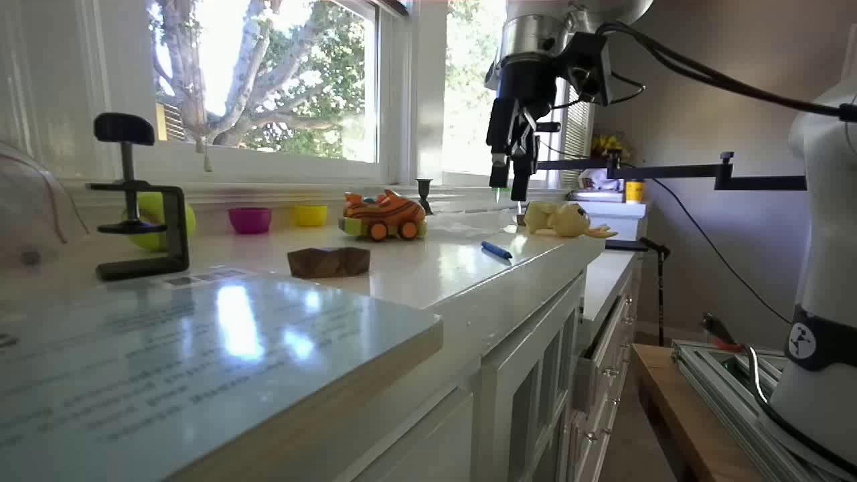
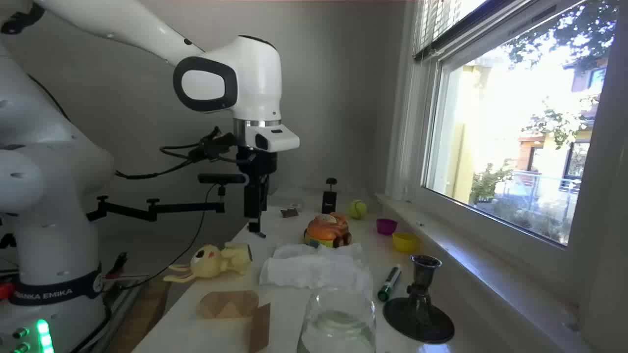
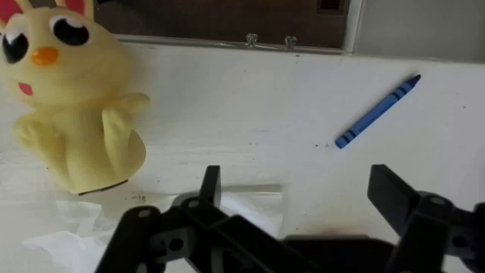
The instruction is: Use the white napkin to wipe the counter.
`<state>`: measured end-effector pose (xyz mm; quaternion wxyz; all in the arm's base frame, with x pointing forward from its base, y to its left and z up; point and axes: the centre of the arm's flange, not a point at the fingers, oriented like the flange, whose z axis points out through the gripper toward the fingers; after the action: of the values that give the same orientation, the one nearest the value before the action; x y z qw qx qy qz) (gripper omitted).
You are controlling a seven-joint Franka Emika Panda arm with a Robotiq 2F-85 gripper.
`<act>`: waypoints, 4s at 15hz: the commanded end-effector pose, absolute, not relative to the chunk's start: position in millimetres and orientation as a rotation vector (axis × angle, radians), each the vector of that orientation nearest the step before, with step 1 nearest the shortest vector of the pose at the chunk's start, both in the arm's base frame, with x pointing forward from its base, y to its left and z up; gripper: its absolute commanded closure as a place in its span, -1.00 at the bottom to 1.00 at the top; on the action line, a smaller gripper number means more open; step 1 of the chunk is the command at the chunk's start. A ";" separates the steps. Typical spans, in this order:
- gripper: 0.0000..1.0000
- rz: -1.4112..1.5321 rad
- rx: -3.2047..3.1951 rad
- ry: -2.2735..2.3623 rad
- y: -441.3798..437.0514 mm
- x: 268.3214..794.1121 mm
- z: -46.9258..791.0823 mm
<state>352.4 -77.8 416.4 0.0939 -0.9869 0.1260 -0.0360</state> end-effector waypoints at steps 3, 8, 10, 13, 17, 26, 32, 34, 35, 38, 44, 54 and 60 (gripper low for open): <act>-1.00 -0.107 -2.928 0.374 -77.8 352.4 416.4; -1.00 -0.107 -2.928 0.374 -77.8 352.4 416.4; -1.00 -0.107 -2.928 0.374 -77.8 352.4 416.4; -1.00 -0.131 -2.959 0.376 -81.9 351.1 418.3; -1.00 -0.195 -3.027 0.399 -100.4 351.2 423.1; -1.00 -0.297 -3.035 0.553 -146.3 354.2 408.5; -1.00 -0.329 -3.054 0.633 -171.1 365.5 386.0; -1.00 -0.336 -3.060 0.634 -174.0 370.0 379.5; -1.00 -0.339 -3.063 0.630 -174.6 372.3 375.8; -1.00 -0.359 -3.072 0.616 -176.9 382.2 368.6; -1.00 -0.417 -3.065 0.608 -177.2 402.7 374.1; -1.00 -0.416 -3.079 0.529 -156.7 413.3 376.9; -0.19 -0.375 -3.078 0.548 -158.1 408.6 367.0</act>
<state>408.8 -157.2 370.5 -0.0032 -0.9774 0.1722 -0.1226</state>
